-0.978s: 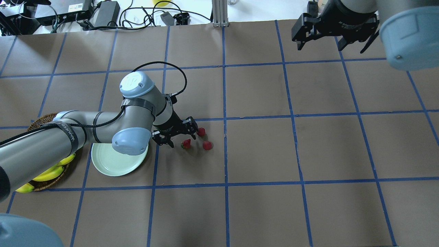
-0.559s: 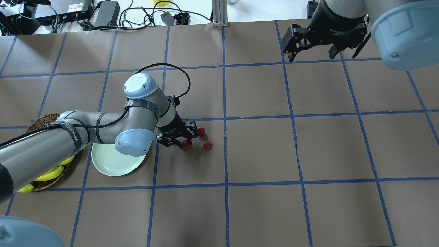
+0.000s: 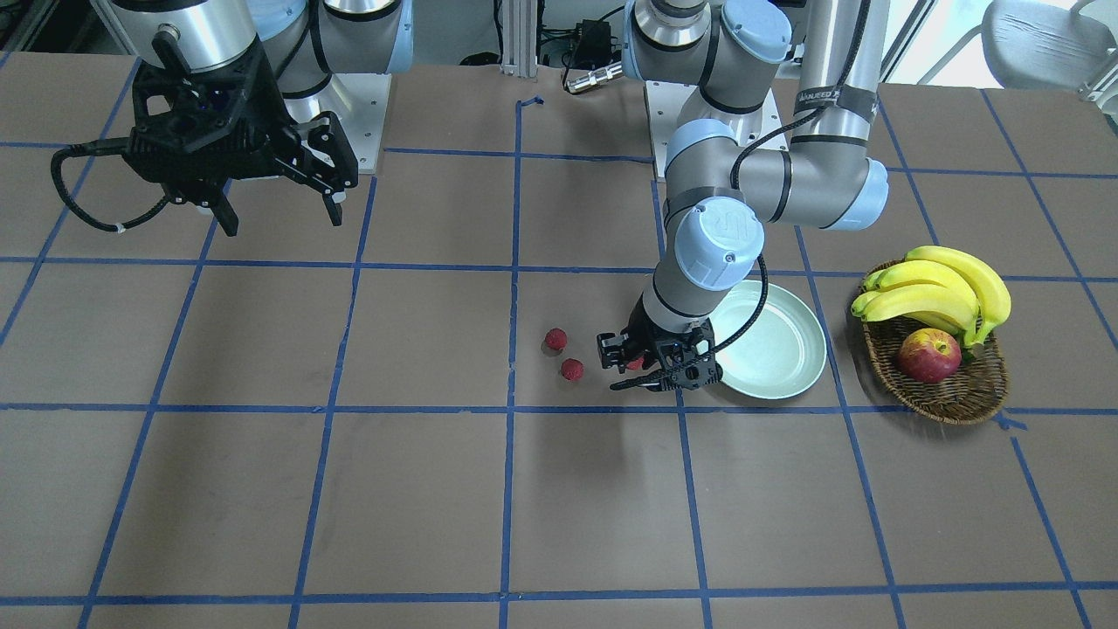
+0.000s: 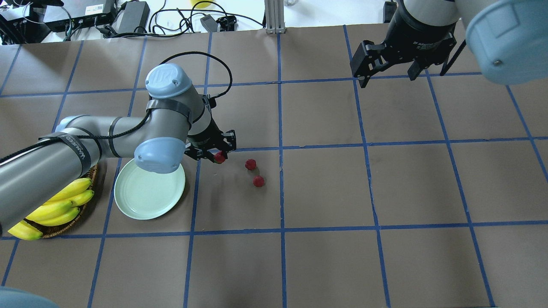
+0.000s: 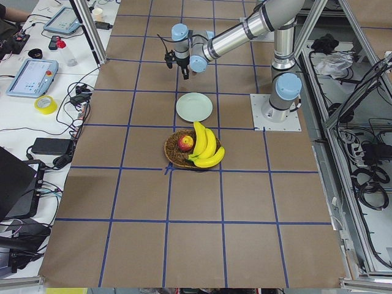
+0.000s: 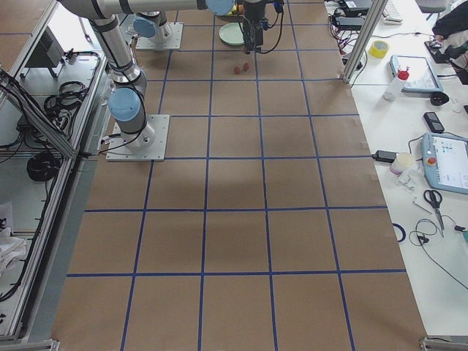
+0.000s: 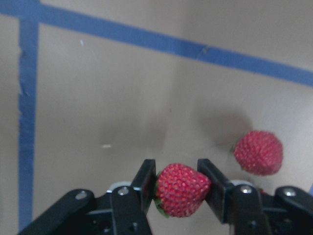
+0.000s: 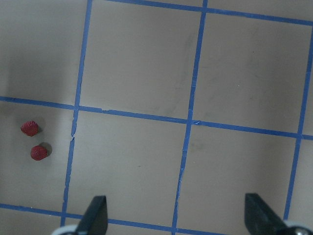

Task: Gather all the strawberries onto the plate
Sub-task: 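Carry the strawberry with the left gripper onto the plate and release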

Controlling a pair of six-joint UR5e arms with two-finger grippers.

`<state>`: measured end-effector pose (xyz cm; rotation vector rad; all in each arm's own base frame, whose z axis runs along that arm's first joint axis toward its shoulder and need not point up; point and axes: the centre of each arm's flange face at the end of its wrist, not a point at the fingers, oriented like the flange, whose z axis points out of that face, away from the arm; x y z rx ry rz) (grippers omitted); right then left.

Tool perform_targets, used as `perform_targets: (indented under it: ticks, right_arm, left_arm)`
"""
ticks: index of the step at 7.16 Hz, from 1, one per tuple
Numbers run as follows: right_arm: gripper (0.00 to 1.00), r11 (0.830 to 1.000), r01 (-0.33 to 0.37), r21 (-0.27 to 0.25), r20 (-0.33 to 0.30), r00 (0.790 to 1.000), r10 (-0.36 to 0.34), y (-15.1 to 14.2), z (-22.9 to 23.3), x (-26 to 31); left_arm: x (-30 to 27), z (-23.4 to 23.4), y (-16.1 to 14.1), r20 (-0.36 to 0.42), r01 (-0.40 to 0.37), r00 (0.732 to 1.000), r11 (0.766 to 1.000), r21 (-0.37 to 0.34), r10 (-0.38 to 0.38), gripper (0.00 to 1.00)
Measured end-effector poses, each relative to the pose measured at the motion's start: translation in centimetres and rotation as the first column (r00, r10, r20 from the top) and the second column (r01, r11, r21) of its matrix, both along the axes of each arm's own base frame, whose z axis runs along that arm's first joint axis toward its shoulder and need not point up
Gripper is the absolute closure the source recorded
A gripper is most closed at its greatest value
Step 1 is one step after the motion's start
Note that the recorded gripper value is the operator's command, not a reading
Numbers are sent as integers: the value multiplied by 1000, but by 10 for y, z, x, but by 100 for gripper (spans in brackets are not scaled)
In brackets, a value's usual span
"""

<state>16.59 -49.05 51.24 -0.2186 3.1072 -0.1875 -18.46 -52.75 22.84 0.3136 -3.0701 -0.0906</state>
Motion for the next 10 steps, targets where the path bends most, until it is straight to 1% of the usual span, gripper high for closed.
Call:
perform_targets:
  ticks: [1, 2, 3, 4, 5, 6, 7, 9, 10]
  right_arm:
    - [0, 1000, -1, 5, -1, 1000, 1, 1, 0, 0]
    - [0, 1000, 0, 15, -1, 1000, 0, 2, -2, 0]
    - [0, 999, 3, 41, -2, 1000, -3, 4, -4, 0]
    - [0, 998, 7, 70, -4, 1000, -7, 7, -8, 0]
    - [0, 996, 9, 84, -5, 1000, -9, 8, -9, 0]
    - [0, 996, 8, 92, -4, 1000, -8, 7, -11, -1]
    - [0, 995, 5, 97, -5, 1000, -5, 6, -13, -1]
    - [0, 996, 13, 88, -16, 1000, -12, 2, -12, -4]
    - [0, 997, 27, 79, -13, 1000, -26, -1, -10, -9]
  left_arm:
    - [24, 23, -19, 56, 26, 998, 1000, 13, -27, 100]
    - [60, 34, -32, 83, 39, 996, 999, 34, -42, 100]
    - [101, 33, -36, 97, 39, 994, 997, 64, -45, 100]
    - [139, 24, -34, 110, 41, 993, 994, 99, -52, 100]
    - [166, 10, -25, 110, 43, 992, 989, 139, -59, 72]
    - [180, -4, -17, 104, 37, 993, 984, 171, -56, 9]
    - [185, -14, -12, 98, 30, 994, 981, 191, -50, 0]
    - [184, -10, -11, 94, 24, 995, 983, 180, -41, 0]
    - [180, -2, -15, 77, 21, 997, 988, 154, -33, 0]
